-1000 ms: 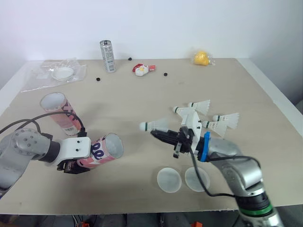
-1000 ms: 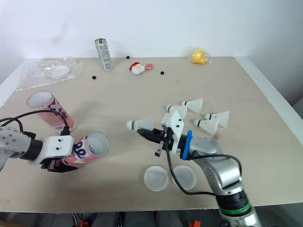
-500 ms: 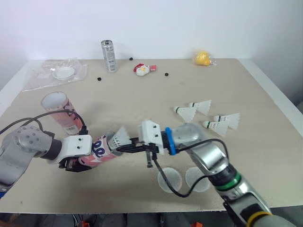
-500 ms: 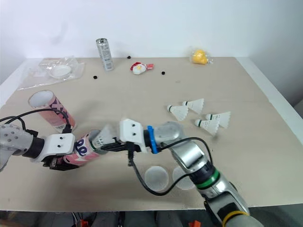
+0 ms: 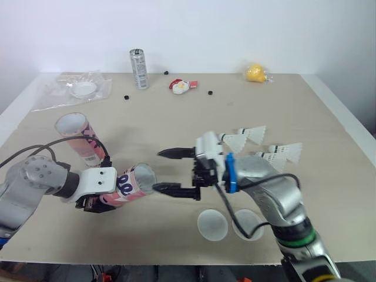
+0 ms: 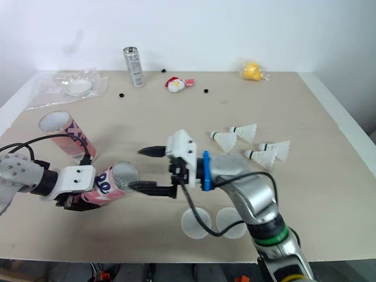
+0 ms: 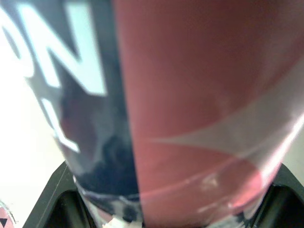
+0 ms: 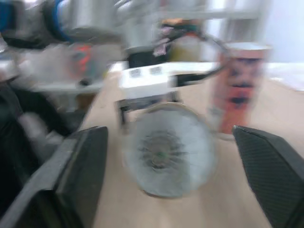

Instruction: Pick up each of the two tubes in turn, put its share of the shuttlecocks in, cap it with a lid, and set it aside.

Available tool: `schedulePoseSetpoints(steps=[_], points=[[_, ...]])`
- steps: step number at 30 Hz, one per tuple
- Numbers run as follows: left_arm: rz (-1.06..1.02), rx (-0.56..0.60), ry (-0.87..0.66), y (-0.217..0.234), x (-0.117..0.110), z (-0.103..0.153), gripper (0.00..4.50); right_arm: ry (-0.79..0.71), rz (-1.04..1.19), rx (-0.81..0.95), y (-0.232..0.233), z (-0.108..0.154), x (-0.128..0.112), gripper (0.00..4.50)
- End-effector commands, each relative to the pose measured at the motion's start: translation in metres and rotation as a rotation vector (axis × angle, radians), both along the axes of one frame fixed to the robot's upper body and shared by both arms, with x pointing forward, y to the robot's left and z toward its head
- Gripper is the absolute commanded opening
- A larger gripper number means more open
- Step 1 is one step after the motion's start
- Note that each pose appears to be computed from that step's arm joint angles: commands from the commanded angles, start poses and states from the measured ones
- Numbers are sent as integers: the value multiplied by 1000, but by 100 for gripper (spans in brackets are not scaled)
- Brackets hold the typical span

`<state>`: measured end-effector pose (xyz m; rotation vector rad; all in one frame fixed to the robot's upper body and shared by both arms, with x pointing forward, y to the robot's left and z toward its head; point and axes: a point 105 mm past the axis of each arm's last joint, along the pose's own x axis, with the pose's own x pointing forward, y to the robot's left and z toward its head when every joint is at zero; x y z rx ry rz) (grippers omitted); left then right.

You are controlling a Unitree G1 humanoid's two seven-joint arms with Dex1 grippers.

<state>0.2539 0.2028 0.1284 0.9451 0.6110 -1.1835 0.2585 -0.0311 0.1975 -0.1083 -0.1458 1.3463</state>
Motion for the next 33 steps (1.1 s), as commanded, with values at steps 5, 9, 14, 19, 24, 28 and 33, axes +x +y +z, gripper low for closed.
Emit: schedulePoseSetpoints(steps=[5,9,14,19,24,28,33], points=[[-25,-2,34,-6,-3,-6,293,56,-517,-4,-123,-15,8,444],[-38,-3,41,-9,-2,-6,293,91,-684,-74,-178,-28,2,444],[-43,-4,47,-10,-3,-7,293,134,-816,-103,-217,-42,-1,444],[-46,-5,49,-11,-4,-7,293,148,-906,-116,-243,-56,4,444],[-47,-3,44,-11,-3,-6,293,147,-894,-170,-246,-71,18,444],[-50,0,38,-11,-3,-5,293,124,-905,-209,-245,-82,37,444],[-44,6,33,-9,-4,-2,293,102,-901,-231,-242,-88,50,444]])
